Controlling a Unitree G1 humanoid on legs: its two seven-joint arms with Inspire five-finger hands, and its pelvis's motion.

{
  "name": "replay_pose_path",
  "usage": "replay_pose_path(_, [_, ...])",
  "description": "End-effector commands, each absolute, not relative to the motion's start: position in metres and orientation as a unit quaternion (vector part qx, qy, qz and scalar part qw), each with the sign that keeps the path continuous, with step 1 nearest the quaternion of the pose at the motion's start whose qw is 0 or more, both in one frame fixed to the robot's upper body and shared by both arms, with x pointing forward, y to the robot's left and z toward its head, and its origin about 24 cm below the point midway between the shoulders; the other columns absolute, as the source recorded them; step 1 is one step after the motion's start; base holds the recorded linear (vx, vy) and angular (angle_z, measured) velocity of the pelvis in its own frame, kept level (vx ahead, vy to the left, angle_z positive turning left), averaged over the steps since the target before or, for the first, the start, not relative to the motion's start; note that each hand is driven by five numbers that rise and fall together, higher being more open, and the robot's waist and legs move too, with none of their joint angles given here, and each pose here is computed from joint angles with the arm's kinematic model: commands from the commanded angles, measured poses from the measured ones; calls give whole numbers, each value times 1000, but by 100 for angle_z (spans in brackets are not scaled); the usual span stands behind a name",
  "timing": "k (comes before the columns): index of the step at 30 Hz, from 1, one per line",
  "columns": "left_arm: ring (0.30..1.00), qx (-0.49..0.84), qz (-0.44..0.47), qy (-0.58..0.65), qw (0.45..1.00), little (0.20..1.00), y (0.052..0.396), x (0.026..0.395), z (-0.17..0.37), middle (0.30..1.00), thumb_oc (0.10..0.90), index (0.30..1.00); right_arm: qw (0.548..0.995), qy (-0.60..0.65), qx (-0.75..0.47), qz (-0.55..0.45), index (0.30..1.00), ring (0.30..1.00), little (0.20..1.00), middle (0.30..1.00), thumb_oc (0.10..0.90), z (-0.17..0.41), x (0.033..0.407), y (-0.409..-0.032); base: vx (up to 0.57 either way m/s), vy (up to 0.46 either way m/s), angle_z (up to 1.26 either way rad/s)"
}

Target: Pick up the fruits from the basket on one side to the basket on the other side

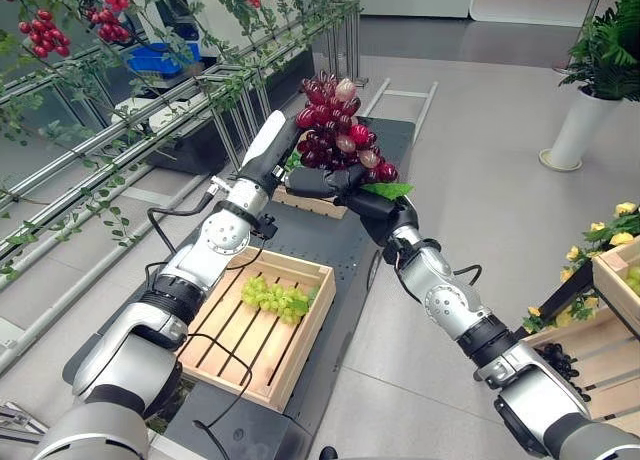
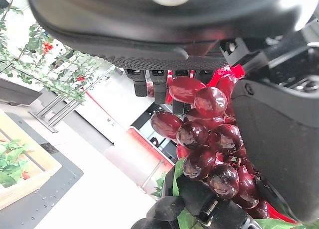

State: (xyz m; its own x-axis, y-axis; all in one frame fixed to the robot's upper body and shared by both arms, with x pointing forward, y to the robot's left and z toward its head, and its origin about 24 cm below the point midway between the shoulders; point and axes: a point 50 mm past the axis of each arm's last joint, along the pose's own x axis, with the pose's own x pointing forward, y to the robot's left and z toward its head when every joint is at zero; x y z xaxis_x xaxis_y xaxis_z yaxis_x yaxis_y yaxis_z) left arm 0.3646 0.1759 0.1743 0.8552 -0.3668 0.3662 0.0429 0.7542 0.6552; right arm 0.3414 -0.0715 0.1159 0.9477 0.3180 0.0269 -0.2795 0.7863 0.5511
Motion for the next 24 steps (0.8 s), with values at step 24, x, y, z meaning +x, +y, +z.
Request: replay_pose_path(24, [900, 437, 49, -151, 886, 900, 279, 364, 185, 900, 800, 900, 895, -213, 364, 147, 300, 300, 300, 300, 400, 216, 345, -100, 0, 0, 0])
